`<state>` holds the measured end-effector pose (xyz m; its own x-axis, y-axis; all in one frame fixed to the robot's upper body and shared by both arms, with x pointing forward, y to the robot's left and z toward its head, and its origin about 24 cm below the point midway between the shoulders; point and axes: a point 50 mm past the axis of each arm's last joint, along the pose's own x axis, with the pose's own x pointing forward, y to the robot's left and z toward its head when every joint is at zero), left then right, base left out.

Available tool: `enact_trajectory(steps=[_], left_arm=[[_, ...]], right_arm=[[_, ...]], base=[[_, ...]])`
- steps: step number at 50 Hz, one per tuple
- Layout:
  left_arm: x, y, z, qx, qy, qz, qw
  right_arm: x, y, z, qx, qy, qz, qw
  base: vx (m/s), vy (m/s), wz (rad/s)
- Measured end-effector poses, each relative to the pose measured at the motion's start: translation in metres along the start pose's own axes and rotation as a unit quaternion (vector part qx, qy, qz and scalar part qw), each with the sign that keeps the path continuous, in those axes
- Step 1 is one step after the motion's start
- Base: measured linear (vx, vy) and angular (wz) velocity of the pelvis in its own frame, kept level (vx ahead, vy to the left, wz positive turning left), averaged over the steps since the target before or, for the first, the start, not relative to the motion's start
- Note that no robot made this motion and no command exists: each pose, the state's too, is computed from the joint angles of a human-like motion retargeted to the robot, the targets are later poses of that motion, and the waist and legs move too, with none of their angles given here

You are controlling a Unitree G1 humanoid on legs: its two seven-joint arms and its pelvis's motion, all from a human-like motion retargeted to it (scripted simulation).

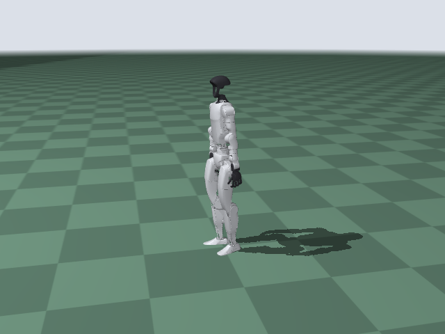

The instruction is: Upper body actions

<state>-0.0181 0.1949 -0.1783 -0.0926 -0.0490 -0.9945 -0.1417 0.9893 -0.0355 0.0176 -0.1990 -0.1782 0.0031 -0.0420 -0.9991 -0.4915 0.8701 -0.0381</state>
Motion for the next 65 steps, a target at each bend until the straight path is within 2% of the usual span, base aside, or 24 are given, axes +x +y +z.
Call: enact_trajectory(steps=[65], left_arm=[[0.0005, -0.0025, -0.0026, 0.002, 0.004, -0.006, 1.000]], right_arm=[[-0.0002, 0.0008, -0.0008, -0.004, -0.007, 0.009, 1.000]], base=[[0.00, 0.00, 0.00]])
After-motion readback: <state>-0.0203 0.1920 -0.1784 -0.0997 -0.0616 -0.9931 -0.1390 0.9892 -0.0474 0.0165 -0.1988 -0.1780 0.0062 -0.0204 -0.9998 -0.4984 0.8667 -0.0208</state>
